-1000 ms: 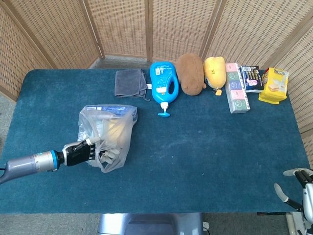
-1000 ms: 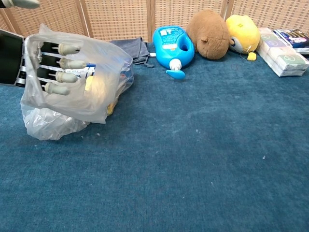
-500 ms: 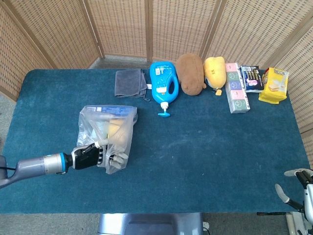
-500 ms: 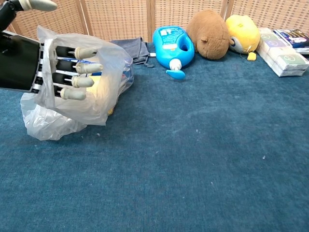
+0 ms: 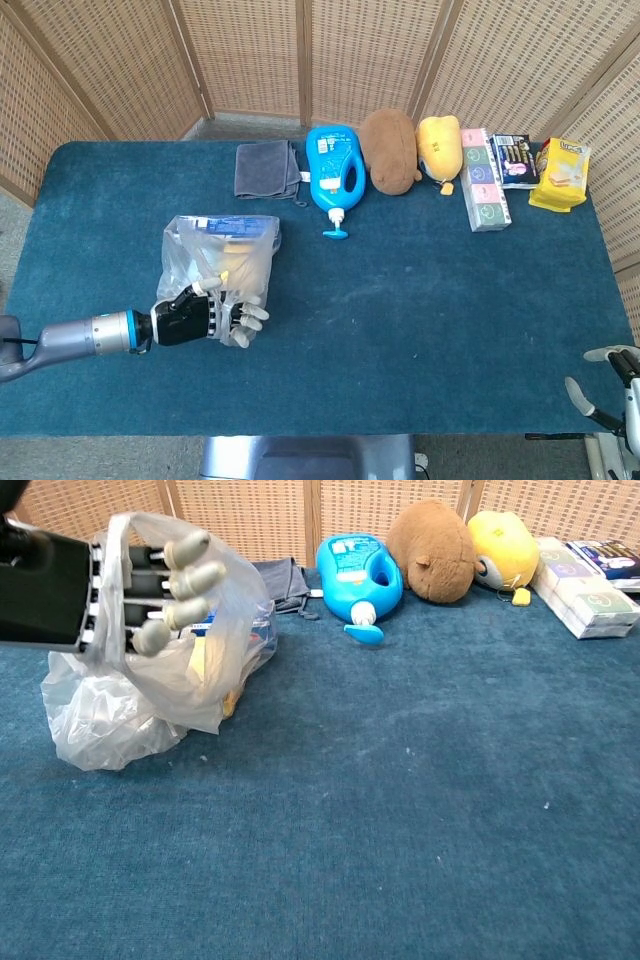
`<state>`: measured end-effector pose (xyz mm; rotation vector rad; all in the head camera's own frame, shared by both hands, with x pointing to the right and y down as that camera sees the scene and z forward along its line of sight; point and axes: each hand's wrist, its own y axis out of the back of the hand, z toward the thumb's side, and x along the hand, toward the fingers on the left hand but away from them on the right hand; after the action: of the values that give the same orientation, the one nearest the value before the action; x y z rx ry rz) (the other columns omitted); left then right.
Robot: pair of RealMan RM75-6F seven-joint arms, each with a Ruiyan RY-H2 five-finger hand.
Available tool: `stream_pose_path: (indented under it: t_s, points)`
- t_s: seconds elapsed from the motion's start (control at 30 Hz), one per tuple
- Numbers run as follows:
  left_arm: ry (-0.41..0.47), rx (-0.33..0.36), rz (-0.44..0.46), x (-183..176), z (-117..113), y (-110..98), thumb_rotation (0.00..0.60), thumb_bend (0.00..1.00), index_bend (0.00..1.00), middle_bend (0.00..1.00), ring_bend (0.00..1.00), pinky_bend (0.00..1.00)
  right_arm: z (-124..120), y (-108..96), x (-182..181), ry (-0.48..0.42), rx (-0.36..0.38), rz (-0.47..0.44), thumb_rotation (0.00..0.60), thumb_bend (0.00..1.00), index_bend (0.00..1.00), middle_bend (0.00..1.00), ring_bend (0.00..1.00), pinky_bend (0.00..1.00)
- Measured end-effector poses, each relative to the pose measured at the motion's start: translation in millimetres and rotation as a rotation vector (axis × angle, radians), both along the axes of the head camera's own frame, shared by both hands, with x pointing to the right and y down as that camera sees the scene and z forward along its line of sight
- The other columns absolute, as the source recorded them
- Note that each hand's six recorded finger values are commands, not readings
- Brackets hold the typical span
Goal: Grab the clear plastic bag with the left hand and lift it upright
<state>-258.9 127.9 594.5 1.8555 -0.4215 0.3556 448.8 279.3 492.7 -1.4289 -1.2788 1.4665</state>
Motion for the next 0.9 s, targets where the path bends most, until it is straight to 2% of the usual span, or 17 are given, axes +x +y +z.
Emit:
stream_pose_path:
  t_s: [0.1,0.23,0.53,0.67,0.9]
  points:
    - [0.028,0.0,-0.03,-2.4,-7.2,-5.1,0.12,0.31,0.27,0.29,0.27,0.39,0.5,-0.3,-0.7,-0.002,-0.001,-0.002,0.084,0.32,0.42,0.42,0.32,0.22]
    - [0.061,-0.014,-0.113,-8.2,-16.5,-17.1,0.123,0.31,0.27,0.29,0.31,0.43,1.9,-0.7,-1.9,-0.006,-0.003,-0.004,0.082,0.32,0.42,0.42,0.32,0.22]
    - [0.038,0.018,-0.254,-34.0,-28.1,-41.7,0.124,0.31,0.27,0.32,0.38,0.53,3.8,-1.2,-2.6,-0.008,-0.008,-0.006,0.082,0.32,0.42,0.42,0.32,0.22]
    - [0.008,0.038,-0.287,-45.4,-29.6,-47.1,0.126,0.31,0.27,0.34,0.42,0.58,5.9,-1.5,-3.7,-0.011,-0.012,-0.008,0.082,0.32,0.42,0.42,0.32,0.22]
    - [-0.013,0.04,-0.302,-51.0,-27.6,-46.3,0.123,0.31,0.27,0.34,0.42,0.58,8.0,-2.7,-5.8,-0.013,-0.015,-0.013,0.085,0.32,0.42,0.42,0.32,0.22]
